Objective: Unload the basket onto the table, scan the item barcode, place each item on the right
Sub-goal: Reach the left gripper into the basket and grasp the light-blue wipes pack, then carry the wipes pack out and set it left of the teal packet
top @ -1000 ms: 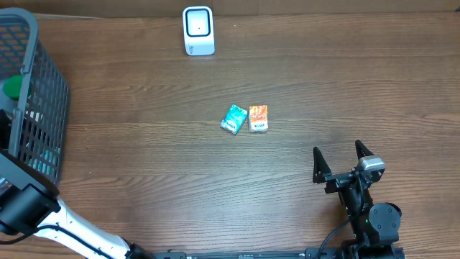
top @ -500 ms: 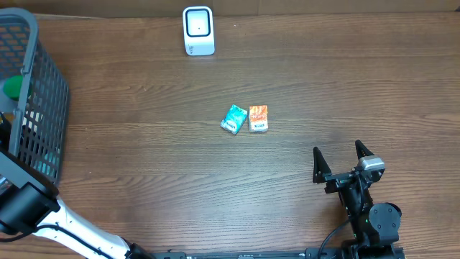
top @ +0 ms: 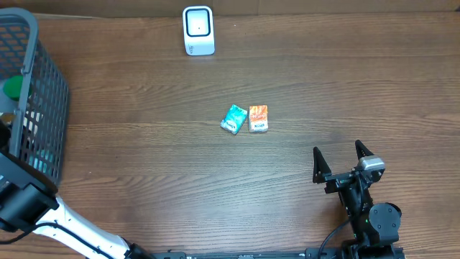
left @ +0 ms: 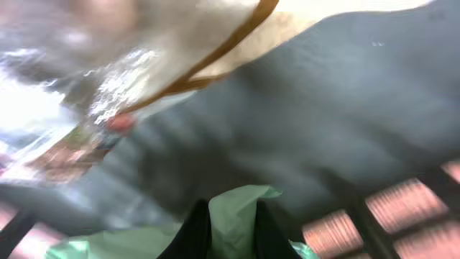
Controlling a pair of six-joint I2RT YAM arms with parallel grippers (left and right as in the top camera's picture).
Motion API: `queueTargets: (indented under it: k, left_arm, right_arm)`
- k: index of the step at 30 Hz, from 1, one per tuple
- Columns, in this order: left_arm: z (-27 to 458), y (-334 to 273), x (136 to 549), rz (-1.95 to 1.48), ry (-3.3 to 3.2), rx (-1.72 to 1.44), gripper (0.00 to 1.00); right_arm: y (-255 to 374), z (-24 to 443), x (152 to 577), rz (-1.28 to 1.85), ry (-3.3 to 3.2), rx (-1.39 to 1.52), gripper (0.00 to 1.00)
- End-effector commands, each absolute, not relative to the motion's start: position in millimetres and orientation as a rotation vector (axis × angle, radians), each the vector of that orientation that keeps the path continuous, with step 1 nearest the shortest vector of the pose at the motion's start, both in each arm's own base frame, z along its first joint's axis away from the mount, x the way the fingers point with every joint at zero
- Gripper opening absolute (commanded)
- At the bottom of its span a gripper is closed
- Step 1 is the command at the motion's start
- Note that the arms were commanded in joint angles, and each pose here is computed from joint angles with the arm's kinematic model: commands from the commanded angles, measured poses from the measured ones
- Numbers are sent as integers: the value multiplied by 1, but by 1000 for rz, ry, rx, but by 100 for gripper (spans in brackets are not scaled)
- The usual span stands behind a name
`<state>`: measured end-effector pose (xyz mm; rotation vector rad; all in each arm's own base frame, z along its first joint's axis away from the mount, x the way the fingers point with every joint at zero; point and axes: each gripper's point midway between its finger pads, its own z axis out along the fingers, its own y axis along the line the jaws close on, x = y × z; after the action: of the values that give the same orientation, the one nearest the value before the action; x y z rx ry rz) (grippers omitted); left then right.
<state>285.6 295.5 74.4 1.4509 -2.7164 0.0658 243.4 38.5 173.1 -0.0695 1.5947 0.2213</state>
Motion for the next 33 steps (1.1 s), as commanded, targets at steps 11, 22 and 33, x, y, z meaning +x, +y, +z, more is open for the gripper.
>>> queueTargets:
  k: [11, 22, 33]
  left_arm:
    - [346, 304, 317, -91, -3131, 2096, 4]
    - [405, 170, 329, 236, -3401, 1802, 4]
    - [312, 46, 388, 92, -3250, 1478, 4]
  right_arm:
    - [37, 171, 243, 222, 1591, -61, 100]
    - [37, 171, 243, 222, 1591, -61, 100]
    - [37, 171, 243, 222, 1590, -61, 100]
